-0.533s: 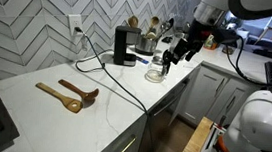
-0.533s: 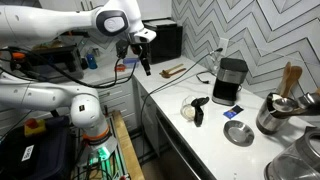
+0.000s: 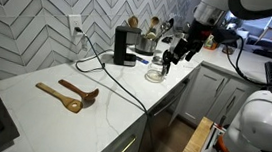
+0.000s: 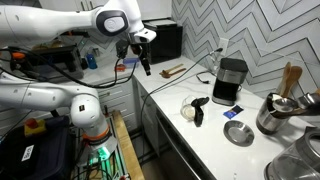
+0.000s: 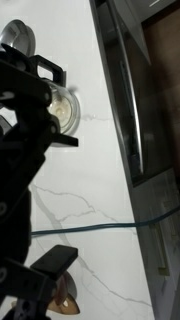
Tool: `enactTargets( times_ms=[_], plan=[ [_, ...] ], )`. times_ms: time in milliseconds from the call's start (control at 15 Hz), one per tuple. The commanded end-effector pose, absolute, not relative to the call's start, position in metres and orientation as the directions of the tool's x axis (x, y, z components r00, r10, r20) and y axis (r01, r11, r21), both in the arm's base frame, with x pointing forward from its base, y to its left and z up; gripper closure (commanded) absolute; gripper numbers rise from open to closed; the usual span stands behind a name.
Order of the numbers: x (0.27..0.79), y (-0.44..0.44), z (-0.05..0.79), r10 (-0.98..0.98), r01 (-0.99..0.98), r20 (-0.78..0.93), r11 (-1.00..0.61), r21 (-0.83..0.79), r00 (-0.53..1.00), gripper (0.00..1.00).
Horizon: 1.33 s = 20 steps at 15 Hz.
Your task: Close the lid to the transparent kettle
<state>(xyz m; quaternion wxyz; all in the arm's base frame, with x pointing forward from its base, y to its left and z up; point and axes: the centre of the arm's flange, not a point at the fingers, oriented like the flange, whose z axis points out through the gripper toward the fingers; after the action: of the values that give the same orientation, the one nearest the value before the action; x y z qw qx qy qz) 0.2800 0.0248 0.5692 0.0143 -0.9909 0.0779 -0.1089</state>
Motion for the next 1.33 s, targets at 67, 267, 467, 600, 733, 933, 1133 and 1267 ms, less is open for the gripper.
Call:
enactTargets(
  times_ms=[67, 267, 467, 600, 733, 933, 1133, 1267],
  plan=[
    [0.319, -0.006, 0.574, -0.213, -0.224, 0.306, -0.975, -0.002, 0.928, 0.00],
    [0.349, -0.036, 0.580, -0.222, -0.254, 0.375, -0.966, 0.037, 0.900, 0.00],
    [0.376, -0.074, 0.580, -0.253, -0.291, 0.361, -0.955, 0.053, 0.898, 0.00],
    [0.390, -0.097, 0.580, -0.287, -0.320, 0.336, -0.946, 0.048, 0.897, 0.00],
    [0.402, -0.118, 0.582, -0.323, -0.354, 0.312, -0.934, 0.047, 0.893, 0.00],
    [0.416, -0.148, 0.583, -0.356, -0.377, 0.291, -0.926, 0.019, 0.888, 0.00],
    [0.427, -0.173, 0.572, -0.374, -0.389, 0.263, -0.921, 0.008, 0.889, 0.00],
    [0.431, -0.186, 0.563, -0.368, -0.378, 0.220, -0.926, 0.005, 0.903, 0.00]
  ],
)
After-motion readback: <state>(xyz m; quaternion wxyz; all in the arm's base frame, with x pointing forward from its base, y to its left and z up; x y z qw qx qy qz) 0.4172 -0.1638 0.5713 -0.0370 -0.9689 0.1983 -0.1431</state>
